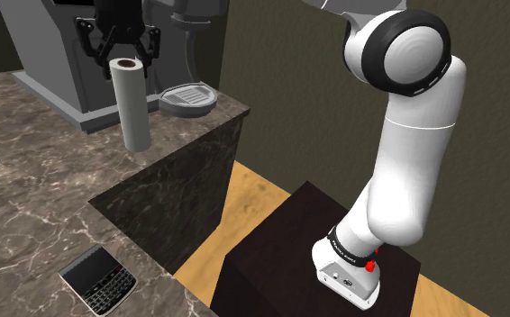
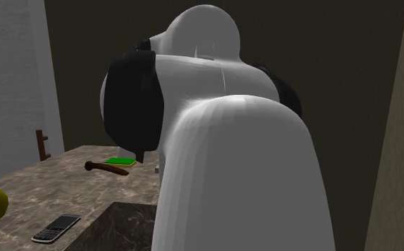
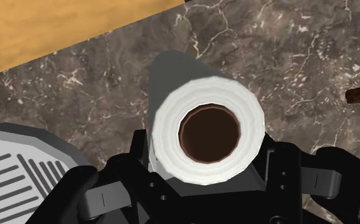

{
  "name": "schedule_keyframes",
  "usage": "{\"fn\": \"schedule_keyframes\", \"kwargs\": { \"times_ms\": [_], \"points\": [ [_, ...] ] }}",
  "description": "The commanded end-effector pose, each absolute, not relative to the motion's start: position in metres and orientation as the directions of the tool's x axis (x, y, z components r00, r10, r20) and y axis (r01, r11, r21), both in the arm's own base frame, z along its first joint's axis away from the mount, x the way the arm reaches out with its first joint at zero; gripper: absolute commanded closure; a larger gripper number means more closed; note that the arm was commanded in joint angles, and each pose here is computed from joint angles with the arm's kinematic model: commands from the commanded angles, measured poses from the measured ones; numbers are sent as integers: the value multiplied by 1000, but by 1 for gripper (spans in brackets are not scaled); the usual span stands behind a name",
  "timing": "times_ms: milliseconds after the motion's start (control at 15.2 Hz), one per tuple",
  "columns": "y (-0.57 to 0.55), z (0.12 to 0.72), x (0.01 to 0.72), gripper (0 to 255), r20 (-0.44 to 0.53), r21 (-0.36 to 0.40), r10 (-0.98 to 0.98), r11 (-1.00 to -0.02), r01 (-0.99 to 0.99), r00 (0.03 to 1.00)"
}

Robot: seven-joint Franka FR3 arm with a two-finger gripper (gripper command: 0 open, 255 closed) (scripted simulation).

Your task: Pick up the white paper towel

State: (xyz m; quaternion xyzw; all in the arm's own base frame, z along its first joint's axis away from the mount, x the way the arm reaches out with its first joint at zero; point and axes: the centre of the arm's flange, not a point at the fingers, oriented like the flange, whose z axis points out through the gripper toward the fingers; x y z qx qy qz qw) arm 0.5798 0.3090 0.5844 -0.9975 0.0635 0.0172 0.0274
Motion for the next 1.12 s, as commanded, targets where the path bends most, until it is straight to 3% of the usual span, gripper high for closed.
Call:
{"fn": "schedule_keyframes", "kwargs": {
  "times_ms": [0,1056],
  "points": [
    [310,583,579,255,-40,-53,-124,-991,-126,991],
    [310,663,579,255,-40,-53,-124,-991,-126,991]
  ]
}}
